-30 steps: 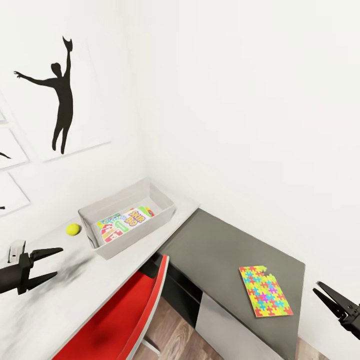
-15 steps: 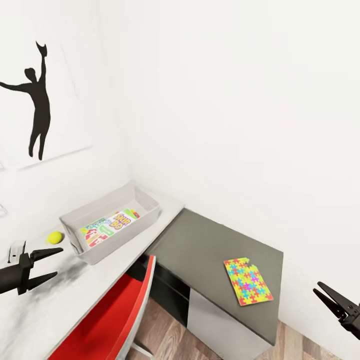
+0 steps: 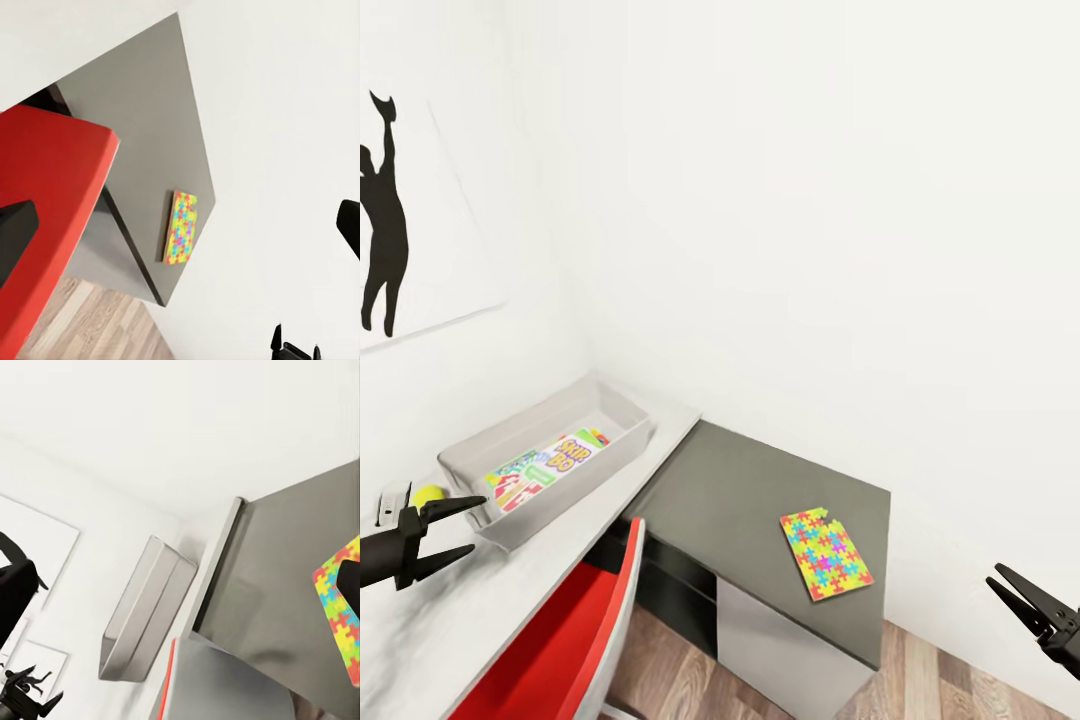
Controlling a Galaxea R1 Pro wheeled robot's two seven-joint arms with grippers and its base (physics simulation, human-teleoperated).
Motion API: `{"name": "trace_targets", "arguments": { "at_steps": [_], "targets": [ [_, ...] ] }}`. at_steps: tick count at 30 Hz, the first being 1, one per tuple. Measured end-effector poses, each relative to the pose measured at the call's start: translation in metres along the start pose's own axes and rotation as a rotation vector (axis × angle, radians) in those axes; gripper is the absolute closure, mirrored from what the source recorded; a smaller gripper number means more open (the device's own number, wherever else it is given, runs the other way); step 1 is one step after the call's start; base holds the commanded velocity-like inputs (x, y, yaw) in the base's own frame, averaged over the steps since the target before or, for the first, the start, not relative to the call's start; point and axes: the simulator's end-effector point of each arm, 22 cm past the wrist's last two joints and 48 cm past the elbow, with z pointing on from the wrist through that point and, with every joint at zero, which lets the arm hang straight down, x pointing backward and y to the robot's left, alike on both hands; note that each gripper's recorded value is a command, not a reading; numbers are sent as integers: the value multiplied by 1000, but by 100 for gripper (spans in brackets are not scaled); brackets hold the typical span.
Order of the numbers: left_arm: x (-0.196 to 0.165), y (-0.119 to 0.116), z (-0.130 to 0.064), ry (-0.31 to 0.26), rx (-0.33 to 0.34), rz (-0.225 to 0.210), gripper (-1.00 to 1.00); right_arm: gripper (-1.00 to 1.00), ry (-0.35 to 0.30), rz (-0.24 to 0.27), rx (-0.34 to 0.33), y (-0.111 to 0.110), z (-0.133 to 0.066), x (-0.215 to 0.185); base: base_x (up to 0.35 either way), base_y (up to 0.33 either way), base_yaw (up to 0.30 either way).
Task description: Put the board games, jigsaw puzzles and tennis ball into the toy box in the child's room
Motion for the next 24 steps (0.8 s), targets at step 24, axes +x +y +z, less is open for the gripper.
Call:
{"name": "trace_targets", "arguments": {
  "at_steps": [24],
  "targets": [
    [0,-10,-6,-10,18,14,-100,-100,-11,-11,-18,8,-1,-3,0,0,-169]
  ]
}}
